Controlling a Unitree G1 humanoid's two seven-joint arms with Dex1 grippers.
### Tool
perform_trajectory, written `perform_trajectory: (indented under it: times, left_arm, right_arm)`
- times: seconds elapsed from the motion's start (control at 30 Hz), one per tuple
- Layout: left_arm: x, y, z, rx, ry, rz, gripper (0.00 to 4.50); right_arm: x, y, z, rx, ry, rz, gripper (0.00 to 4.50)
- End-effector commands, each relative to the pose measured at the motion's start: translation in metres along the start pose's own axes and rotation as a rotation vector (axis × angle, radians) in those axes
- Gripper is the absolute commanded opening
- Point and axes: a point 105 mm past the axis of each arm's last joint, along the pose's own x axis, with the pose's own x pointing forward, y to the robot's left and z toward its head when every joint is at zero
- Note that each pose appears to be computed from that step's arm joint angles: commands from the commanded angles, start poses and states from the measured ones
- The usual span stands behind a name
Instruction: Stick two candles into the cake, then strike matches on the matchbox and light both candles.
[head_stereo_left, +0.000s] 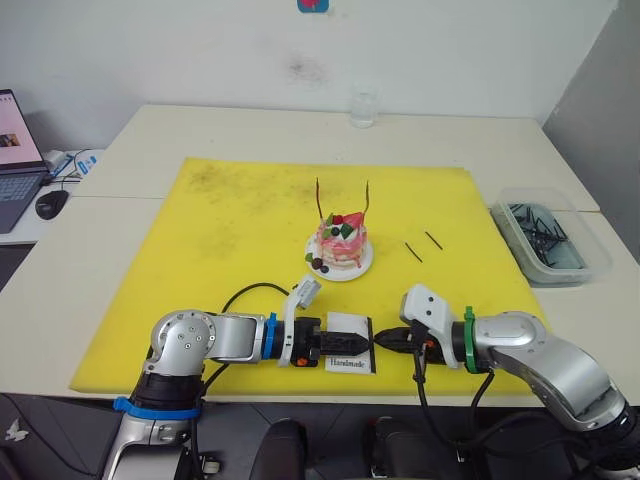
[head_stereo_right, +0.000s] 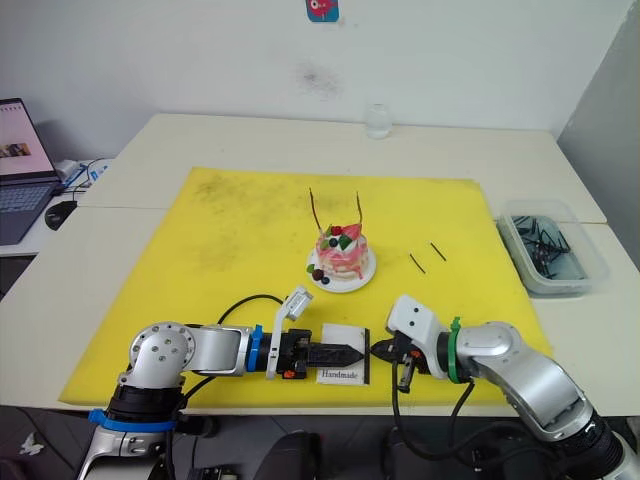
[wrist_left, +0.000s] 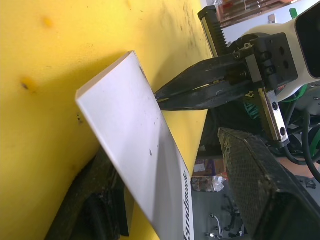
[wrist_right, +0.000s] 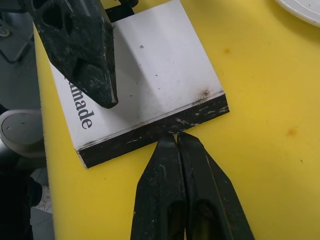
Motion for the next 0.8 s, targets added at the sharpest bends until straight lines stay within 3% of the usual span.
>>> perform_trajectory:
  times: [0.03, 0.13, 0.23, 0.5, 0.8]
  left_arm:
    - [-0.002, 0.011, -0.002, -0.007, 0.003, 0.071, 2.91]
    - [-0.002, 0.012, -0.002, -0.007, 0.004, 0.078, 2.91]
    - [-0.002, 0.014, -0.002, -0.005, 0.004, 0.090, 2.36]
    - [-0.002, 0.018, -0.006, 0.008, 0.009, 0.111, 0.01]
    - [-0.005, 0.010, 0.000, 0.028, -0.026, 0.069, 0.01]
  right_arm:
    - [-0.006, -0.002, 0.010, -0.038, -0.023, -0.016, 0.00]
    - [-0.011, -0.006, 0.010, -0.037, -0.021, -0.033, 0.00]
    - [-0.013, -0.007, 0.009, -0.033, -0.018, -0.042, 0.00]
    - [-0.019, -0.004, 0.007, -0.002, -0.024, -0.066, 0.00]
    - [-0.030, -0.008, 0.015, 0.032, -0.074, -0.120, 0.00]
